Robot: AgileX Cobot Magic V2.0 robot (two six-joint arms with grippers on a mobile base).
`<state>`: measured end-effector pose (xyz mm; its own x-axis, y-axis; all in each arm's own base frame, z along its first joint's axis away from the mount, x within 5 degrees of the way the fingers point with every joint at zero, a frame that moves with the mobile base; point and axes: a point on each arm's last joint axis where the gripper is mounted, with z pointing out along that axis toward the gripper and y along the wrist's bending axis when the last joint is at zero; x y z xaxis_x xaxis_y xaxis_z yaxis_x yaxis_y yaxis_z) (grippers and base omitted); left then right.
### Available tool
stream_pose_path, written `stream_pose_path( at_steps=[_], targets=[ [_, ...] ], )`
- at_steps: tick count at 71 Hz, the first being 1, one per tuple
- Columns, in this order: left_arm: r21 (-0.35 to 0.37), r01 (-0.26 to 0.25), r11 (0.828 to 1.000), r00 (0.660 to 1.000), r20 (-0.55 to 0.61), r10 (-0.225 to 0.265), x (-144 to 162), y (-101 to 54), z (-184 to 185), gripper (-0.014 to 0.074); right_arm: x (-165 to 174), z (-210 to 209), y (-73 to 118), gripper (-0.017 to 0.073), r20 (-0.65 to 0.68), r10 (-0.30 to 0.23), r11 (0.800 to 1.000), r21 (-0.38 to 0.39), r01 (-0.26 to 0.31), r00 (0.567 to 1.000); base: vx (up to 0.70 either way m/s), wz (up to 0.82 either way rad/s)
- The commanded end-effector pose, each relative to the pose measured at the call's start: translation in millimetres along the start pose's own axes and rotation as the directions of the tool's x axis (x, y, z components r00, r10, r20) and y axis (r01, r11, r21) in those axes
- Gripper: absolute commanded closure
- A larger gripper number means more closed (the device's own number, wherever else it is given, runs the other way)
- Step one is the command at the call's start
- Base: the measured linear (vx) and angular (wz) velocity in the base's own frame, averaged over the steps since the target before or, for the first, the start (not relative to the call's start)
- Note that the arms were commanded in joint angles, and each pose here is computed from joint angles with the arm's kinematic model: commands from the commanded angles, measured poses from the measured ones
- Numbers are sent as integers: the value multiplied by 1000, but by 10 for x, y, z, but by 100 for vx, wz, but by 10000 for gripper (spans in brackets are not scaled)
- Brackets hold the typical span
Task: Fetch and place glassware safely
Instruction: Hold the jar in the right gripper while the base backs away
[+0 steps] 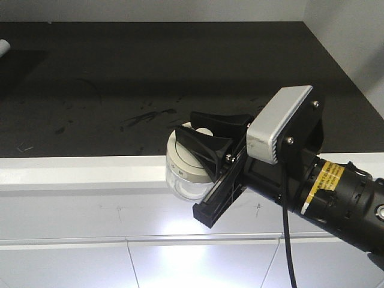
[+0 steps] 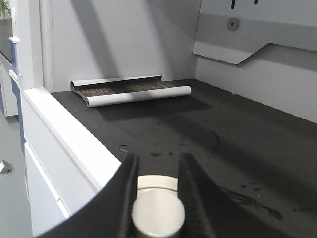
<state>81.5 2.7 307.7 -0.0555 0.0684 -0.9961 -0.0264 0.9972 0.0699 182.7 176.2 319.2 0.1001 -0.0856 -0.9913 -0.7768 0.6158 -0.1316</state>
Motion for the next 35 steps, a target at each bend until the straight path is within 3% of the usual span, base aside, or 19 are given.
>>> stream_pose_path(
  at_steps=[1, 35],
  targets=[
    [7, 14, 1000, 996, 92, -15, -154, 0, -10, 601, -255, -45, 2, 563, 146, 0, 1000, -14, 2, 989, 0, 0],
    [7, 14, 1000, 996, 92, -15, -154, 0, -10, 601, -254, -45, 2, 563, 145, 0, 1000, -14, 2, 989, 0, 0]
  ],
)
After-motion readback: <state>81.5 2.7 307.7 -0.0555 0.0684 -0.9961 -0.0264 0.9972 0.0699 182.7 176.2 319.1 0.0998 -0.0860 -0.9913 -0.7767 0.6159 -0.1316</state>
